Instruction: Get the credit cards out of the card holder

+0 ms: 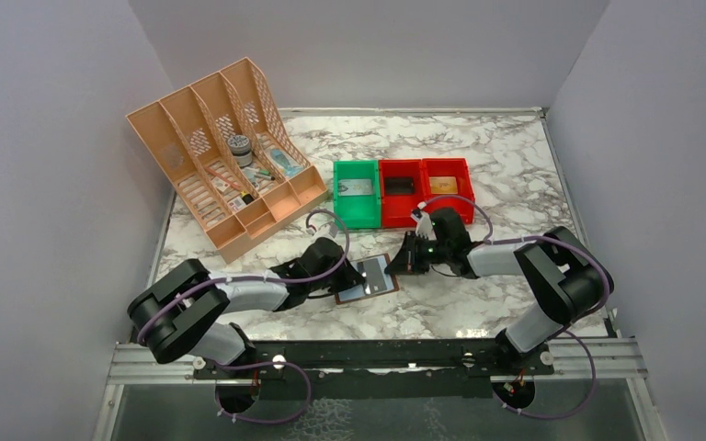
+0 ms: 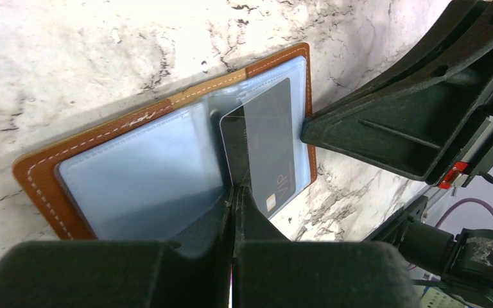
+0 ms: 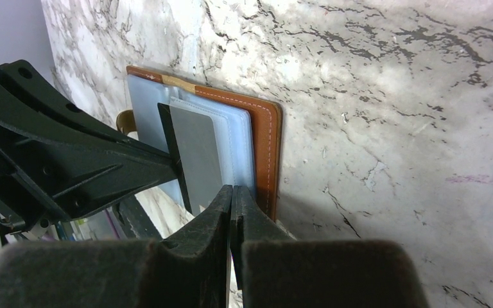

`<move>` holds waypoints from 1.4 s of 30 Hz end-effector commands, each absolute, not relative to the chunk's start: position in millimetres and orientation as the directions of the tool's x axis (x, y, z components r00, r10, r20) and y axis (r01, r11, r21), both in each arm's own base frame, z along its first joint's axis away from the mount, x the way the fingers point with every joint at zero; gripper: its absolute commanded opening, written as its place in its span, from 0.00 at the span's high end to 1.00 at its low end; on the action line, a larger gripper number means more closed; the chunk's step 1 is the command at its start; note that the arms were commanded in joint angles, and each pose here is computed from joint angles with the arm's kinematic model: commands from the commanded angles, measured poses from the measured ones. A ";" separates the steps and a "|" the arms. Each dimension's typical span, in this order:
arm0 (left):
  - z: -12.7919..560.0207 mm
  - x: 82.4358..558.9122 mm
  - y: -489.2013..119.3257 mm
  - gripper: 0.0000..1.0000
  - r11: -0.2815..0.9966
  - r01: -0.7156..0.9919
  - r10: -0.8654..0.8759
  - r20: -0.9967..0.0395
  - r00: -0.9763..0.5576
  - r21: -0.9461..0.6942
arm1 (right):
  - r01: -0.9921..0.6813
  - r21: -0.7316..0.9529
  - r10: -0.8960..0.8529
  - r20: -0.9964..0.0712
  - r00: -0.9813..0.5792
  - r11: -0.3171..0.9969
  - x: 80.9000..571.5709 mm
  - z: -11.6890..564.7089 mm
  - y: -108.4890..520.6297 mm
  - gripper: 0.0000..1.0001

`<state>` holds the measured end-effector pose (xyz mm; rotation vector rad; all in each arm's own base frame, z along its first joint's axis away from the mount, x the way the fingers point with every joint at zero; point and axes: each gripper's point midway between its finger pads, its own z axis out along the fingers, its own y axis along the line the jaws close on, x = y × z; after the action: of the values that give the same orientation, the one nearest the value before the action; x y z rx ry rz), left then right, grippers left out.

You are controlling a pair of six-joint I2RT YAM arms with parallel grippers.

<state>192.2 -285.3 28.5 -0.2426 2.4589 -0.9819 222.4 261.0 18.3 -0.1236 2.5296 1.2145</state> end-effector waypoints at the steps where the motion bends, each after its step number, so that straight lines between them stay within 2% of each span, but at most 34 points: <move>1: 22.9 191.9 -268.0 1.00 0.785 -0.009 -0.321 -0.395 -0.861 -0.619 | -0.169 0.654 0.035 -0.287 -0.957 0.737 209.2 -10.4 239.8 0.96; 7: 26.2 192.8 -266.2 1.00 0.795 0.012 -0.303 -0.415 -0.858 -0.606 | -0.250 0.661 0.003 -0.357 -0.934 0.708 220.5 15.0 247.9 0.95; 15: 30.5 193.1 -275.0 1.00 0.776 0.037 -0.291 -0.409 -0.865 -0.630 | -0.361 0.724 -0.026 -0.429 -0.903 0.587 222.4 59.1 267.4 0.90; 21: 32.5 193.7 -276.0 1.00 0.775 0.043 -0.288 -0.413 -0.864 -0.631 | -0.410 0.771 -0.096 -0.420 -0.902 0.487 212.7 66.6 284.0 0.87; 26: 35.0 194.4 -278.1 1.00 0.770 0.050 -0.286 -0.414 -0.864 -0.636 | -0.375 0.774 -0.136 -0.358 -0.924 0.509 208.0 43.9 288.9 0.87; 27: 36.0 194.4 -278.7 0.99 0.768 0.053 -0.286 -0.415 -0.864 -0.638 | -0.357 0.762 -0.129 -0.344 -0.930 0.541 210.1 36.0 286.1 0.87; 32: 37.0 194.2 -277.1 0.82 0.745 0.042 -0.320 -0.411 -0.853 -0.666 | -0.284 0.666 -0.103 -0.298 -0.949 0.690 214.9 -0.9 265.3 0.87; 39: 25.9 190.4 -277.4 0.67 0.733 -0.002 -0.337 -0.361 -0.869 -0.680 | -0.228 0.635 -0.065 -0.270 -0.961 0.738 206.9 -17.1 252.1 0.88; 42: 26.6 190.4 -280.9 0.64 0.714 -0.013 -0.351 -0.342 -0.872 -0.700 | -0.222 0.626 -0.064 -0.266 -0.962 0.748 206.7 -21.5 250.1 0.88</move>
<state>194.1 -278.9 31.9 -0.2435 2.4488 -0.9552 208.9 277.9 19.0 -0.3106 2.6083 1.2679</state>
